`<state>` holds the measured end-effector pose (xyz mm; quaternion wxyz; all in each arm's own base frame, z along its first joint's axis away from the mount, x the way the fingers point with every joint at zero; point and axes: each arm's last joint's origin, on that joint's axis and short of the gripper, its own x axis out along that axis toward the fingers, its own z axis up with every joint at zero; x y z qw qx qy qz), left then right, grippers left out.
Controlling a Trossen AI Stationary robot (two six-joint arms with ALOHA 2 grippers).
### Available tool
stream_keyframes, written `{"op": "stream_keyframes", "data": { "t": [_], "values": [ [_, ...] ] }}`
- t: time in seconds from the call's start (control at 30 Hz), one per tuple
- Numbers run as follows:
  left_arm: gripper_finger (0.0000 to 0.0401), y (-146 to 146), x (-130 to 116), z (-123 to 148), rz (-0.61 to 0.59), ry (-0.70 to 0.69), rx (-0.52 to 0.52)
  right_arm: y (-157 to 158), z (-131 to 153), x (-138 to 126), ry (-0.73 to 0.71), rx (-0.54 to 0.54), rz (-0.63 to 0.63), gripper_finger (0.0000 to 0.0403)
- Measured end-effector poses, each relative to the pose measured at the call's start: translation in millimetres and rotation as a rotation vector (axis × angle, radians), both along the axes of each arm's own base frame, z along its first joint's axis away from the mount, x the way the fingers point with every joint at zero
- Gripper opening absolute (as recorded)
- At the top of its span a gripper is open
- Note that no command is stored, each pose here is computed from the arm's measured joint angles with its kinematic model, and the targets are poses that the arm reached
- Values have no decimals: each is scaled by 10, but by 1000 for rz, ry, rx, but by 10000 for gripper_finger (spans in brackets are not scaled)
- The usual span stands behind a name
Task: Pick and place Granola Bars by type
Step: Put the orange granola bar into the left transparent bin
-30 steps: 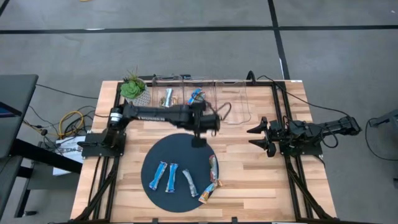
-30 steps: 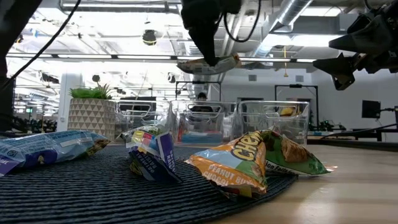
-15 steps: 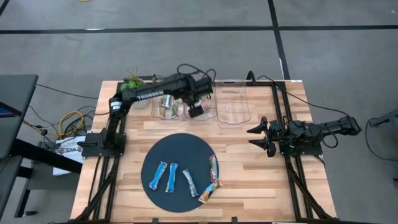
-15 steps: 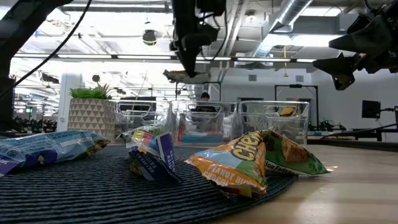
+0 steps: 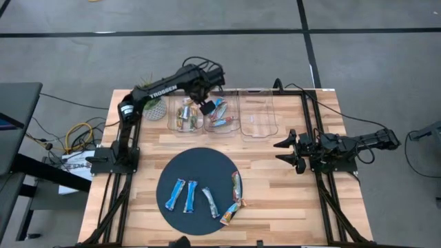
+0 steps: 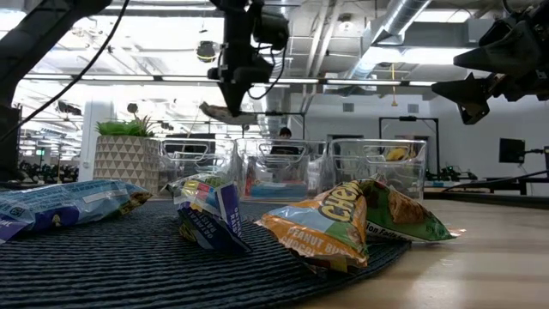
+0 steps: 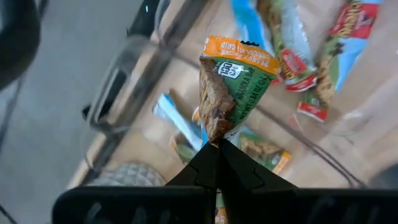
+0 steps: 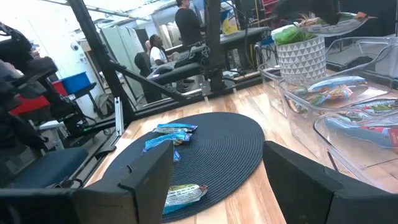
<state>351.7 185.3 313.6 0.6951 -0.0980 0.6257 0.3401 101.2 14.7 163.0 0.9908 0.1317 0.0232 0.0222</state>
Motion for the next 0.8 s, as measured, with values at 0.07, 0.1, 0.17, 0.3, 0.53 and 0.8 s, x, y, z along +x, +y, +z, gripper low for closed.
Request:
{"op": "stream_keyframes", "data": {
  "t": [0.07, 0.1, 0.17, 0.3, 0.53, 0.8],
  "values": [
    [1, 57, -58, -6, 43, 1, -35, 0, 0, 0, 0, 0, 0, 244],
    [1, 85, -88, -9, 64, 2, -55, 0, 0, 0, 0, 0, 0, 244],
    [1, 136, -142, -13, 96, 3, -90, 0, 0, 0, 0, 0, 0, 244],
    [1, 244, -244, -17, 152, 18, -117, 0, 0, 0, 0, 0, 0, 244],
    [1, 415, -389, -61, 215, -9, -233, 0, 0, 0, 0, 0, 0, 244],
    [1, 520, -478, -374, 257, 48, -276, 0, 0, 0, 0, 0, 0, 244]
  ]
}}
